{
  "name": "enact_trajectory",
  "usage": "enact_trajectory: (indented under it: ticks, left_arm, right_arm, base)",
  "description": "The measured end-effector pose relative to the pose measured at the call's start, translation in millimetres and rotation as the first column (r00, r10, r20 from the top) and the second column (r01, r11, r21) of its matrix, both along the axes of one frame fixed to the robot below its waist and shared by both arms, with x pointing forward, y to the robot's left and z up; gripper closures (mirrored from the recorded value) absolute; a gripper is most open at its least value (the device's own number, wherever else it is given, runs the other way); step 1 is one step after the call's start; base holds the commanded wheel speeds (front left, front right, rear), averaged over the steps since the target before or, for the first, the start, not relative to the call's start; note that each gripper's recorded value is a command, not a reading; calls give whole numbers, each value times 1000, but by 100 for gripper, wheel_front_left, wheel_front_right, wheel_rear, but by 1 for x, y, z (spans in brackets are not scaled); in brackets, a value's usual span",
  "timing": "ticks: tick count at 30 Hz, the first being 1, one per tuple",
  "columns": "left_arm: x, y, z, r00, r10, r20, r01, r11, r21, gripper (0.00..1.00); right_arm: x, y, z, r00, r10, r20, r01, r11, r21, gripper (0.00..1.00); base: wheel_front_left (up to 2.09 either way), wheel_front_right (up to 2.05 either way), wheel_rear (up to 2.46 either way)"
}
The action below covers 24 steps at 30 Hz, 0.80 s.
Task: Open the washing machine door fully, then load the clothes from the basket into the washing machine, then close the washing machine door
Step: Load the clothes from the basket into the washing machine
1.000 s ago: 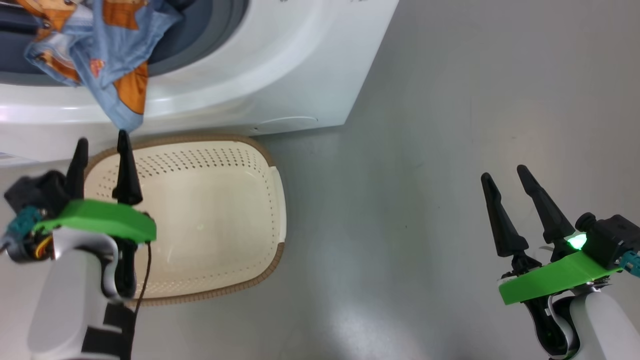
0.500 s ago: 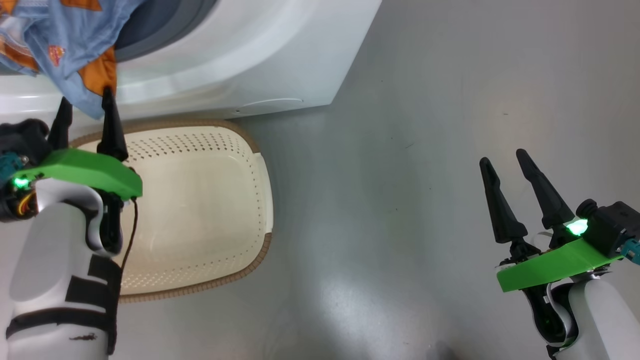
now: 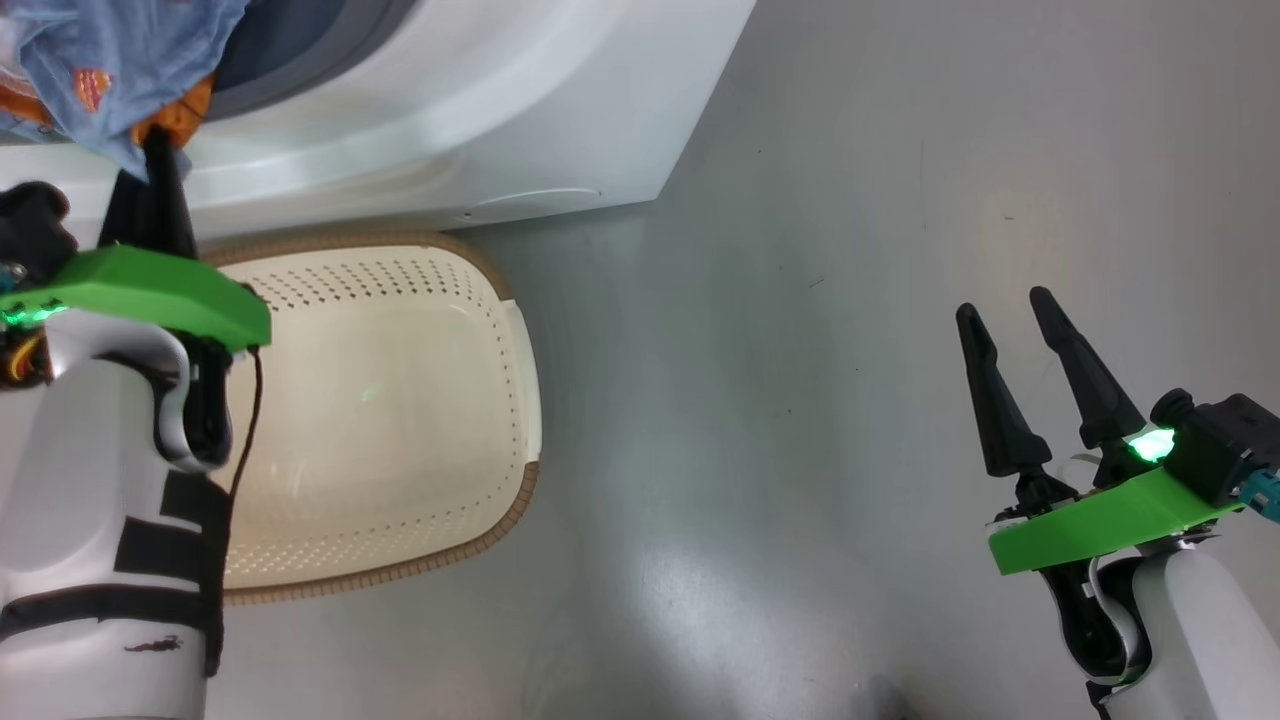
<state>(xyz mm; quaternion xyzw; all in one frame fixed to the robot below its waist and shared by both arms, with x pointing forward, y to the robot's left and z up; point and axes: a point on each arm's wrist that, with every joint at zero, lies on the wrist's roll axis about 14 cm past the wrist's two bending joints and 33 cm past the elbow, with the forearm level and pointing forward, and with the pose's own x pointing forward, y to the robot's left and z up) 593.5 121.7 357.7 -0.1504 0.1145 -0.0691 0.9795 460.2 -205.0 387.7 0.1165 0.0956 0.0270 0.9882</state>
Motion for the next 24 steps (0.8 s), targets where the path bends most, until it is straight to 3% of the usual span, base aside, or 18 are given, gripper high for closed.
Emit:
enact_trajectory:
  ticks: [10, 24]
  left_arm:
    - [16, 0, 28, 995, -15, 97, 13, 1000, 23, 100]
    - [90, -7, 78, 981, -42, 191, 31, 998, 62, 100]
  right_arm:
    - [-2, 5, 0, 1000, -3, -2, 3, 1000, 17, 0]
    - [-12, -4, 3, 999, -35, -12, 35, 999, 10, 0]
  base:
    - [0, 0, 0]
    - [0, 0, 0]
